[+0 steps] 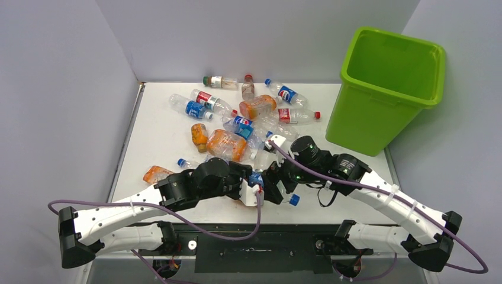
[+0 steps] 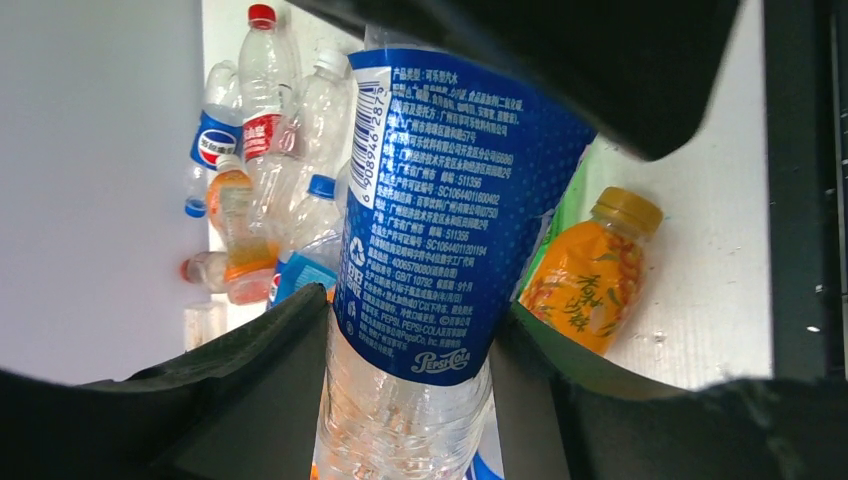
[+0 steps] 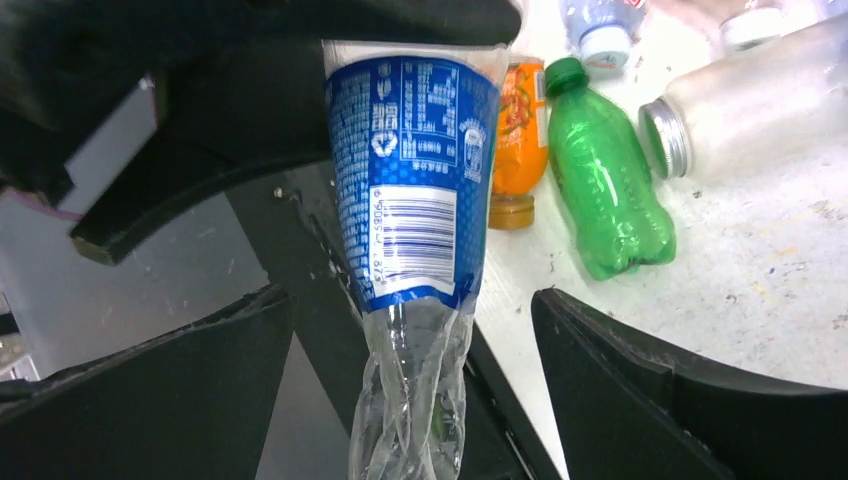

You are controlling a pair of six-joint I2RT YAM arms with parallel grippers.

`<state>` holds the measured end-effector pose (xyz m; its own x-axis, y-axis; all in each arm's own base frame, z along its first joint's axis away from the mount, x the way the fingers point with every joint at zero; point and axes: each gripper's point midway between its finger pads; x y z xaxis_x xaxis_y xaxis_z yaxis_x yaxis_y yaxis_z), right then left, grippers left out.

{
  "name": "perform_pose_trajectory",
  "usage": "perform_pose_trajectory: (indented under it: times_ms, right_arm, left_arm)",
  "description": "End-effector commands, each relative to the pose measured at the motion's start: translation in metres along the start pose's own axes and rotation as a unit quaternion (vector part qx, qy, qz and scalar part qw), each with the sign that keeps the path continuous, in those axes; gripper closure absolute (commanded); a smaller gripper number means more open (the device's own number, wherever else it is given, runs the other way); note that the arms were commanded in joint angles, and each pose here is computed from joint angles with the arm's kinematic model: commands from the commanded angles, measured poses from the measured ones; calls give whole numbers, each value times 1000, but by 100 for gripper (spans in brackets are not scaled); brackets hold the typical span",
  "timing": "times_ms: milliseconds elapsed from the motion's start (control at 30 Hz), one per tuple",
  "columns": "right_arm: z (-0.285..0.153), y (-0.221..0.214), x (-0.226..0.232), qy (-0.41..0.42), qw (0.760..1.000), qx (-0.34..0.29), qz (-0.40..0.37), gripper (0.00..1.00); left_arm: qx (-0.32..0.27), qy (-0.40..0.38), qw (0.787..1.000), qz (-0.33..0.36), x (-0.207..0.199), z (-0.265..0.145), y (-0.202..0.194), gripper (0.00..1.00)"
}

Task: Put the plastic bottles in the bin
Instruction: Pick up the plastic bottle at the center of the board.

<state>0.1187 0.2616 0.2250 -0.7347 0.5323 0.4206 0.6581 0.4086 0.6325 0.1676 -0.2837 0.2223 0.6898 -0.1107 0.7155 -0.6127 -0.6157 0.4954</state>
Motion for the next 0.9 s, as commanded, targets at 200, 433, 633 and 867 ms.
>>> perform_pose_trajectory:
  times_ms: [200,433,633,867]
  right_arm:
    - [-99,107,11,-51,947,-317,-2,10]
    - [-173,126,18,-24,865,-501,6,10]
    - [-161,129,20,1,860,-509,27,10]
    - [-151,150,23,22,844,-535,39,10]
  left_arm:
    - [-87,29,980,-179,14,-13,42,83]
    - [-109,83,940,-312,38,-35,47,100]
    - [-131,152,897,-393,63,-43,37,100]
    - [-134,160,875,-437,73,-38,30,100]
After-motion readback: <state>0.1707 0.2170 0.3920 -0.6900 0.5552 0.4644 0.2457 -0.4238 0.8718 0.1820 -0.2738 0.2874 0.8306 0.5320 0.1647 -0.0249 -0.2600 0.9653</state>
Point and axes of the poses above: each gripper's point midway between its finger pads, its own z axis out along the fingers, its own x axis along the line the jaws close on, y = z × x, and after that the axes turned 8 degrees about z, right-handed
